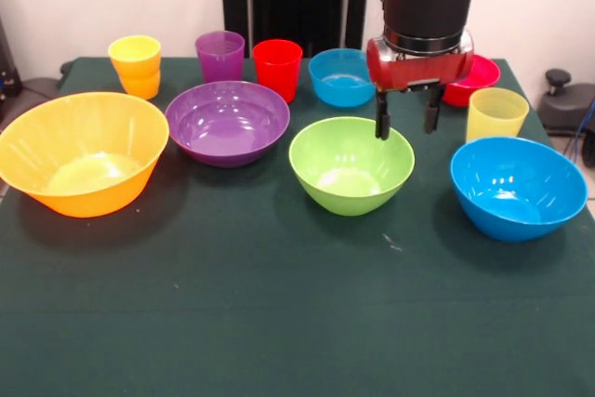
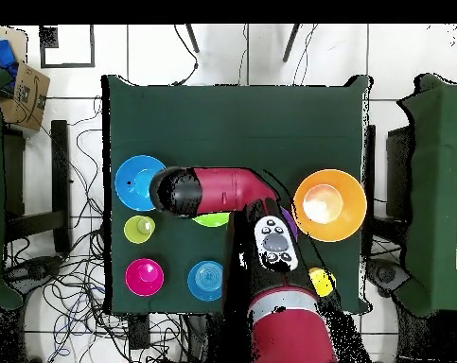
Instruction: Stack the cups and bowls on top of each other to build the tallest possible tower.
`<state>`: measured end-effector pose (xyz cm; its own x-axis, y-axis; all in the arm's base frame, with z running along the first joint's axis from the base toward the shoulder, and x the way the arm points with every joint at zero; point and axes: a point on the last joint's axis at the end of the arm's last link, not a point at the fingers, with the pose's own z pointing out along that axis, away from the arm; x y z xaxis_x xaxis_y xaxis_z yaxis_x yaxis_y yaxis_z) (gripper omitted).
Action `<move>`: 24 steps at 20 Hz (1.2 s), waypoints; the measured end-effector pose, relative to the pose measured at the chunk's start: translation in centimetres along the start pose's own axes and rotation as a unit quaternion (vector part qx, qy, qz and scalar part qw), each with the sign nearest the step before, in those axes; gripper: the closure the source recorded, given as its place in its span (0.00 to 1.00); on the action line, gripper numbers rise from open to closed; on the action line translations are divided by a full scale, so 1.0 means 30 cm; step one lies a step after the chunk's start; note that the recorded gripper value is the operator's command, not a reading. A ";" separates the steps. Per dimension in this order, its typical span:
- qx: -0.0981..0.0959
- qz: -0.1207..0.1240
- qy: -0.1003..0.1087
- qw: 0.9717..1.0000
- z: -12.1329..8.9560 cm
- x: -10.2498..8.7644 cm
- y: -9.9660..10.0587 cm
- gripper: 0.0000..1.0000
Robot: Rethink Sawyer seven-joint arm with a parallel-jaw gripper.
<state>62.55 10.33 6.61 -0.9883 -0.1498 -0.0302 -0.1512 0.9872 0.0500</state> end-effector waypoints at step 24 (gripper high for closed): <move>-0.014 -0.012 -0.035 0.999 0.336 0.378 -0.101 0.00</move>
<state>52.03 6.19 -3.96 -0.9803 -0.1689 -0.1022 -0.1771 0.9812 0.0770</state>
